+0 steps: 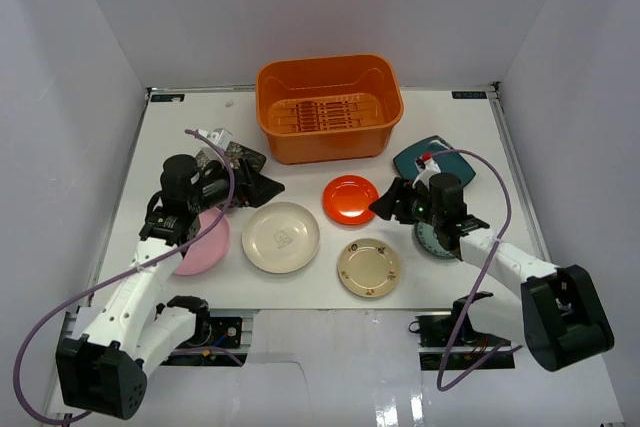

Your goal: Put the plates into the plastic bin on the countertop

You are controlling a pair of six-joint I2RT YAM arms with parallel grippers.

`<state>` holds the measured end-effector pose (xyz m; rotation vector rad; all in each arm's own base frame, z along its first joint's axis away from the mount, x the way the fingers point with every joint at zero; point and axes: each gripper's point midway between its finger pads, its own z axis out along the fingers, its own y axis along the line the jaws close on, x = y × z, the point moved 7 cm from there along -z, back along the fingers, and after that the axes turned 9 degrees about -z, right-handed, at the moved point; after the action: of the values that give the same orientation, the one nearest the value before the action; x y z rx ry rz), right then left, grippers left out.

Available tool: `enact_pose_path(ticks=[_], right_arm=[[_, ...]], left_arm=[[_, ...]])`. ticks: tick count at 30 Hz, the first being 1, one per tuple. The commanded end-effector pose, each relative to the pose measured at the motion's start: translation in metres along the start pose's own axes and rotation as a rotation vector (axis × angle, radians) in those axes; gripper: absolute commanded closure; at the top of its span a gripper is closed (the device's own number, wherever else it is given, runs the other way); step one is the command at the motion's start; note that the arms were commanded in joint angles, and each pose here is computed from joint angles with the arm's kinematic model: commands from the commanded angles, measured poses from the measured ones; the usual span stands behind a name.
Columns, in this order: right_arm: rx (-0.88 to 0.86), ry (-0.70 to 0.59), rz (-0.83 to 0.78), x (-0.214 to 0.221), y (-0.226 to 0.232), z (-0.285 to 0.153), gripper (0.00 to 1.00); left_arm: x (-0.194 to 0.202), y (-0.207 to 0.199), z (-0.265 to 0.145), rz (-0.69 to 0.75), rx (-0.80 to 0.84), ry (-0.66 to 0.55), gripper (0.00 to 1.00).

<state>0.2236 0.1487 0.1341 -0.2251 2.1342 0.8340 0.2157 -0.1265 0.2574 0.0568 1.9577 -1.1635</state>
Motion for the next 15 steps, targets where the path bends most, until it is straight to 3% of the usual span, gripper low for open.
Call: enact_pose_path(ticks=[1, 11, 14, 15], right_arm=[[0.048, -0.061, 0.026, -0.005, -0.009, 0.014, 0.28], [0.105, -0.022, 0.209, 0.010, -0.029, 0.050, 0.36], [0.080, -0.019, 0.262, 0.013, -0.030, 0.060, 0.40], [0.084, -0.004, 0.281, 0.019, -0.033, 0.064, 0.42]], left_arm=[[-0.005, -0.003, 0.001, 0.008, 0.000, 0.017, 0.02], [0.014, 0.001, 0.009, -0.108, 0.082, 0.131, 0.02], [0.033, 0.004, 0.010, -0.166, 0.105, 0.185, 0.12], [0.037, 0.004, 0.010, -0.168, 0.105, 0.191, 0.28]])
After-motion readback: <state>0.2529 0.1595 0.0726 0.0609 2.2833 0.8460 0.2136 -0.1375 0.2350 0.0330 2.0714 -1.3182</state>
